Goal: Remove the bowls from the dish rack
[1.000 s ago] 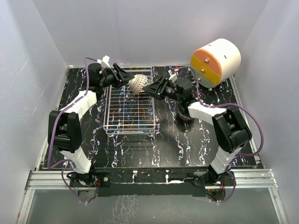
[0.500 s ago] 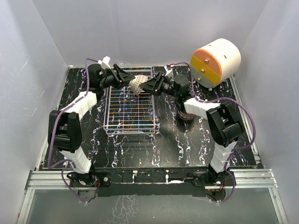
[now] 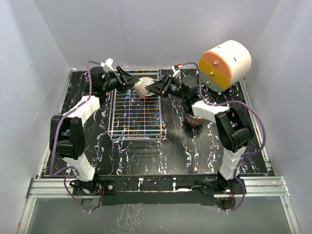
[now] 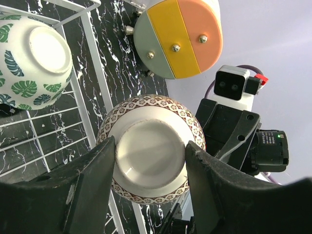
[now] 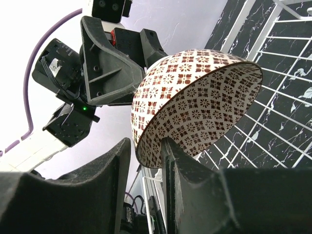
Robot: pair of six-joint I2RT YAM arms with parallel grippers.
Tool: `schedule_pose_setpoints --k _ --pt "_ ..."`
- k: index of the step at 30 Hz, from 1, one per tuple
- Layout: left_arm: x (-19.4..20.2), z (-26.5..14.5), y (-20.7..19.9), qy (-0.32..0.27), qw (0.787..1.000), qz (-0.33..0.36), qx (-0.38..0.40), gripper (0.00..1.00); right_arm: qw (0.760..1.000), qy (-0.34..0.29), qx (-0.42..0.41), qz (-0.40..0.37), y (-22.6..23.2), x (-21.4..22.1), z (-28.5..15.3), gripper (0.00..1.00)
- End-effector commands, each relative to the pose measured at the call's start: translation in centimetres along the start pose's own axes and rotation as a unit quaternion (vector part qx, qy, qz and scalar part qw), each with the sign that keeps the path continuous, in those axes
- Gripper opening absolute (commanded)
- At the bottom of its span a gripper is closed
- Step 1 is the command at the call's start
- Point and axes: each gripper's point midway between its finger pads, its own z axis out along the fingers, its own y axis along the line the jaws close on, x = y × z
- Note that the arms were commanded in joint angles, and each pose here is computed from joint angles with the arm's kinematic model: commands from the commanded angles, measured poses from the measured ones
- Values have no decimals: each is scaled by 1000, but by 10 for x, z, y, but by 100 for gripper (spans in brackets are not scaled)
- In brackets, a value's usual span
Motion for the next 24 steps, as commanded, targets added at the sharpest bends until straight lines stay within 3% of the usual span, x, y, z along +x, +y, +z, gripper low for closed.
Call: schedule_pose_setpoints --k 1,4,12,18,24 --pt "-11 -9 -31 -12 998 28 46 33 997 -23 -49 -50 27 -20 4 32" --pt "-11 -9 -30 -11 999 27 46 33 997 -24 -57 -54 30 -20 4 27" --pt "-9 -8 -28 -3 999 23 48 33 994 -17 -84 -60 39 -21 8 25" --pt "-9 -6 -26 1 999 19 47 34 994 -15 -92 -60 42 -21 7 9" --pt "-11 -8 -21 -4 999 14 41 44 993 -17 -85 -75 47 -21 1 8"
